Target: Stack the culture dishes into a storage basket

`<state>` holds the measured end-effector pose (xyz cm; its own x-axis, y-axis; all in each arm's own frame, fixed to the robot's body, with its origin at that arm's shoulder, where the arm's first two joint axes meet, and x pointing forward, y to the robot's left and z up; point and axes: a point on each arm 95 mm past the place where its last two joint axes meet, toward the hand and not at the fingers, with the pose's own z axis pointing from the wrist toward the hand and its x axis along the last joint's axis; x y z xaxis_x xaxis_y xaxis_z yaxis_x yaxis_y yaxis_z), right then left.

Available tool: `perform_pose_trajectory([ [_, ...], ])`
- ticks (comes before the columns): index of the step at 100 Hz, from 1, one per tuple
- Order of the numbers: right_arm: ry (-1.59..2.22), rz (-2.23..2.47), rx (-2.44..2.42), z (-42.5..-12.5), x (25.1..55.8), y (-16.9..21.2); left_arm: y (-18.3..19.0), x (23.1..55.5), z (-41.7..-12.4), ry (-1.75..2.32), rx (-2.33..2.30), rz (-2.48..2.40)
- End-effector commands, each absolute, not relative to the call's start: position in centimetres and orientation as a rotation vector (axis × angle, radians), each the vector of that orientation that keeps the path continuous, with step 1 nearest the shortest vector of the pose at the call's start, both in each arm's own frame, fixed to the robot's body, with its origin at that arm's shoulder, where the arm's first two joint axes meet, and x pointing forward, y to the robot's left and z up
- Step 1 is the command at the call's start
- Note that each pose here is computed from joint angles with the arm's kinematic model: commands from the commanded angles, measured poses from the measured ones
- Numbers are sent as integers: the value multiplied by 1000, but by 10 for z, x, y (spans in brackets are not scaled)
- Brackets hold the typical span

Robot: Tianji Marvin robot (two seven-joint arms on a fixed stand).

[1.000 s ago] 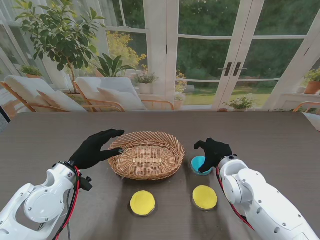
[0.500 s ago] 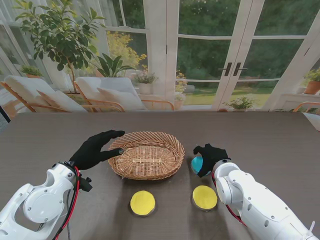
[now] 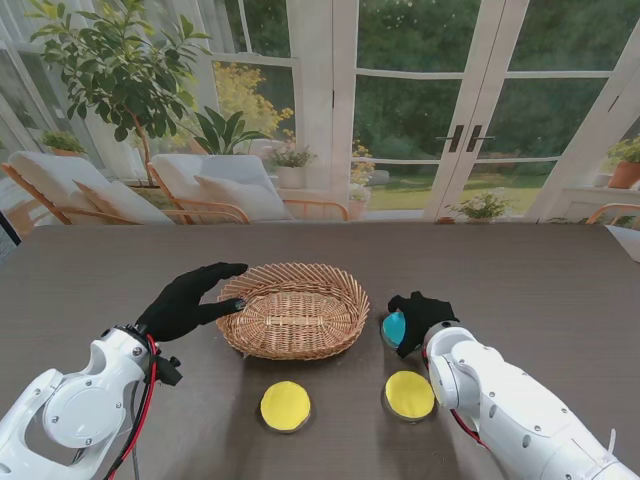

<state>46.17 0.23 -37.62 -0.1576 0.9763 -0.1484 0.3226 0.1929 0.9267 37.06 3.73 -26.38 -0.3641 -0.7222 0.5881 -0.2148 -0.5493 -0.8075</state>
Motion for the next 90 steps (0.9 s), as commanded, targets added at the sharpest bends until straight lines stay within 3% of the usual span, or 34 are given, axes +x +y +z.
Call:
perform_pose_trajectory([
  [1, 1648, 967, 1275, -381, 461, 3, 35, 369, -262, 1257, -1512, -1978],
  [90, 1672, 945, 1275, -394, 465, 4, 36, 368, -263, 1260, -1517, -1977],
])
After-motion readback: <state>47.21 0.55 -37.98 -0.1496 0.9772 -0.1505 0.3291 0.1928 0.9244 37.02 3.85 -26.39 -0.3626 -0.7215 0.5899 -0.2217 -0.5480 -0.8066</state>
